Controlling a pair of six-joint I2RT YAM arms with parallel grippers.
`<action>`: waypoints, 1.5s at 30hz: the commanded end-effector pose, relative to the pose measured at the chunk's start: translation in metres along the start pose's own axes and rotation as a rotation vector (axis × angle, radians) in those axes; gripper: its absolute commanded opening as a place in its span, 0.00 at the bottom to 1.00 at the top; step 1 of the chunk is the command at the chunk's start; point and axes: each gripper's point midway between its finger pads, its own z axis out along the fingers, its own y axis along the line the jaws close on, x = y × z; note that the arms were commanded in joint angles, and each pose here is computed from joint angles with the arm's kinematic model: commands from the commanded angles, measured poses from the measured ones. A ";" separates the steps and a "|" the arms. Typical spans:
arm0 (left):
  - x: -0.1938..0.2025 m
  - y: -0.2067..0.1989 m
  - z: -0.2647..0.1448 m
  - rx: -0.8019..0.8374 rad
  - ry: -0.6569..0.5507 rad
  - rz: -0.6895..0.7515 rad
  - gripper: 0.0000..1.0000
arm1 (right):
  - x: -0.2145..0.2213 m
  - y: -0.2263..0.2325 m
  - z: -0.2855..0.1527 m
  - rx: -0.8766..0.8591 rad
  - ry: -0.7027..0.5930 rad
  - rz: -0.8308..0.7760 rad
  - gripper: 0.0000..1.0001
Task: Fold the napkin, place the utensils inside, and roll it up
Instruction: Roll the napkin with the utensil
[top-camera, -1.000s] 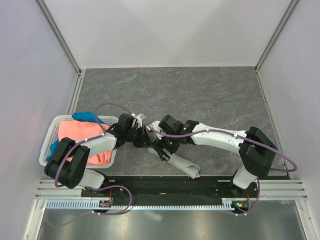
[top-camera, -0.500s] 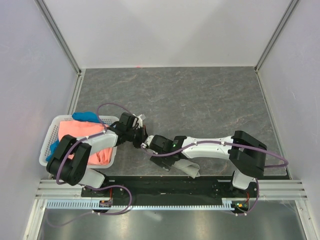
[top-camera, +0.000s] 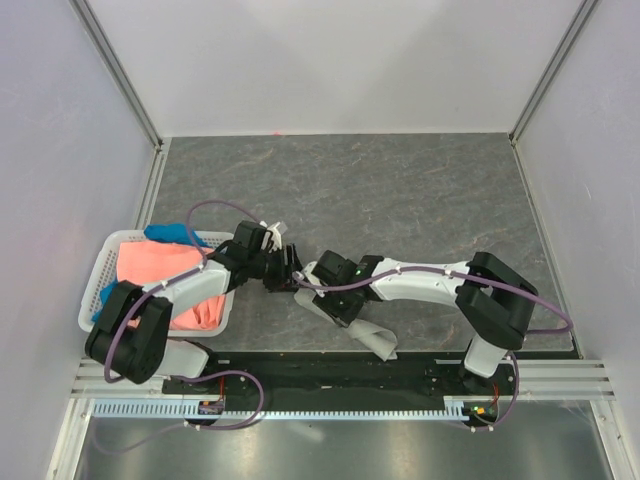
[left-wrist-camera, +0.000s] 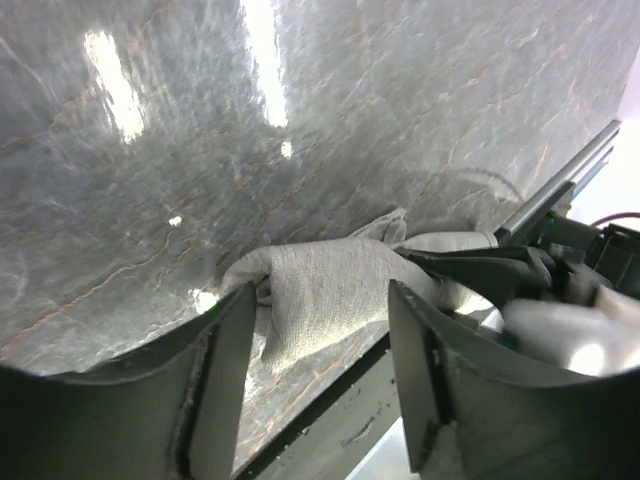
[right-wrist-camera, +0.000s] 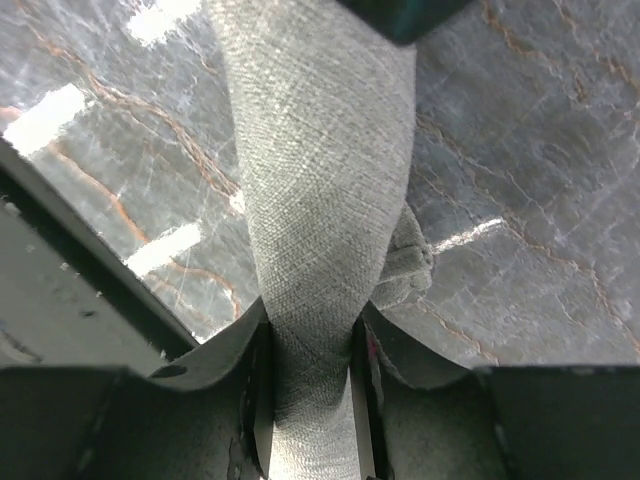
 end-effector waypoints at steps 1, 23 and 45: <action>-0.018 -0.017 -0.012 0.041 -0.094 0.081 0.66 | 0.012 0.012 -0.008 -0.225 0.023 0.022 0.37; -0.017 -0.024 -0.008 0.164 -0.176 0.163 0.66 | -0.010 -0.003 -0.022 -0.757 -0.092 0.195 0.34; 0.002 -0.008 0.017 0.173 -0.046 0.073 0.02 | -0.027 -0.031 -0.016 -0.669 -0.102 0.246 0.68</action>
